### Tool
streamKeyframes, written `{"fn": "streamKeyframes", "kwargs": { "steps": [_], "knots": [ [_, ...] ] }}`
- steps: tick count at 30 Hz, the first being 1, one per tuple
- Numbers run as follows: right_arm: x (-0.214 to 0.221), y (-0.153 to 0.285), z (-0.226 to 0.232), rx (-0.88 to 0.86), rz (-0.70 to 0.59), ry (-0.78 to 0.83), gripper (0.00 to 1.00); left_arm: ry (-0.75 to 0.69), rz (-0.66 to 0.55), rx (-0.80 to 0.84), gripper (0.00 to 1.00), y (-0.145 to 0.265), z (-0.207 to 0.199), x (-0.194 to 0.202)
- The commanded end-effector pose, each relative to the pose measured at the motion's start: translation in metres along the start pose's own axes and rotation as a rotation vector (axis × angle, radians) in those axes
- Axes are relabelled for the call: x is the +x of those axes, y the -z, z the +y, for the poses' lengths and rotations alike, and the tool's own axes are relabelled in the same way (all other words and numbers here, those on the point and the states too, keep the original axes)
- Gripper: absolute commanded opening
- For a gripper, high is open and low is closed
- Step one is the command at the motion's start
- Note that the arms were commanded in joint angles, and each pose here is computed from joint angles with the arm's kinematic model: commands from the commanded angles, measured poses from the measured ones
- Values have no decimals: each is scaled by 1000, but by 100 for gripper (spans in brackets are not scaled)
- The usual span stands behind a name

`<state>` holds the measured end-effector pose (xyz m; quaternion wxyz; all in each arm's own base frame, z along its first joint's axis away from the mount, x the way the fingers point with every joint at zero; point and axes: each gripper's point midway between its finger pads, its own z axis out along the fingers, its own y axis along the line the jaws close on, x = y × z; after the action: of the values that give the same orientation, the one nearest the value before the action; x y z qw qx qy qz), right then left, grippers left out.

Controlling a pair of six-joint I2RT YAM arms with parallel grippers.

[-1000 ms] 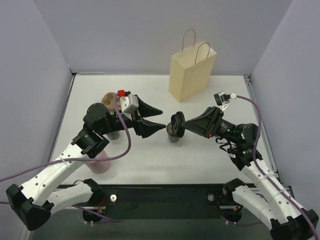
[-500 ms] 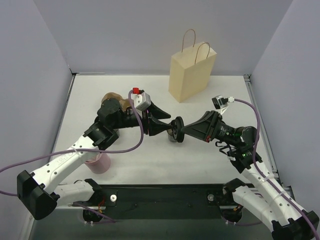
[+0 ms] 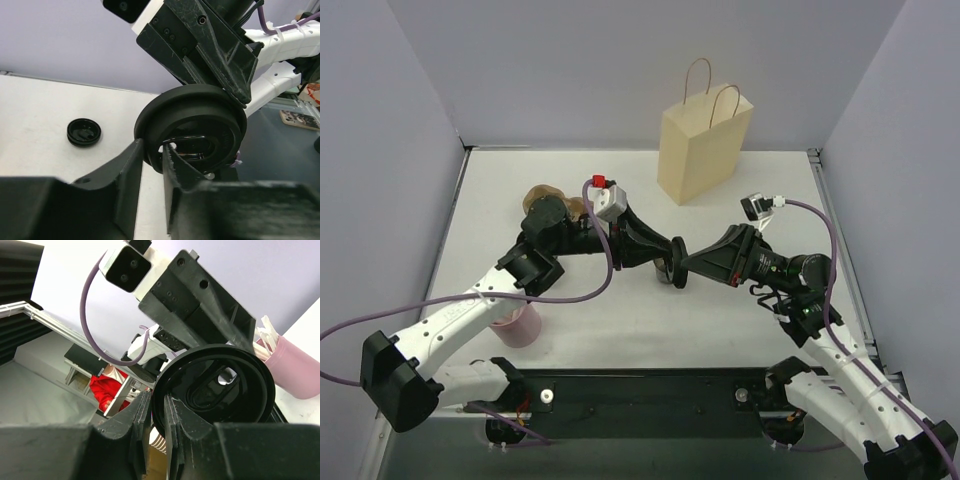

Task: Pack the takeout coffee

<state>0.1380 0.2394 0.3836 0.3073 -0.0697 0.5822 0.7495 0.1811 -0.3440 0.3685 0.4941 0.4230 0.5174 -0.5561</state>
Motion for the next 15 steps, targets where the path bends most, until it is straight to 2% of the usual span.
{"fn": "streamKeyframes", "kwargs": {
  "steps": [1, 3, 7, 8, 10, 11, 13, 14, 15],
  "knots": [
    [5, 2, 21, -87, 17, 46, 17, -37, -31, 62, 25, -5, -12, -11],
    [4, 2, 22, -90, 14, 45, 17, -32, -28, 58, 22, -5, -13, -8],
    [4, 2, 23, -89, 12, 50, 22, -28, -38, 41, 6, -1, -14, -9],
    [3, 2, 22, -84, 10, 50, 26, -22, -39, 23, 0, -1, -11, -8],
    [2, 2, 21, -70, 4, 55, 32, -5, -30, -13, 0, 3, -9, -5],
    [2, 2, 11, -23, 4, 24, 39, -4, -34, -50, 0, 6, -5, -6],
    [0, 4, 7, 40, -5, 92, 50, 46, 7, -141, 0, 11, 8, 7],
    [8, 10, -24, 196, 20, 30, 52, 70, 19, -184, 0, 14, 13, 11],
    [-3, 13, -23, 255, -9, 167, 54, 131, 60, -305, 0, 21, 31, 24]
  ]
}}
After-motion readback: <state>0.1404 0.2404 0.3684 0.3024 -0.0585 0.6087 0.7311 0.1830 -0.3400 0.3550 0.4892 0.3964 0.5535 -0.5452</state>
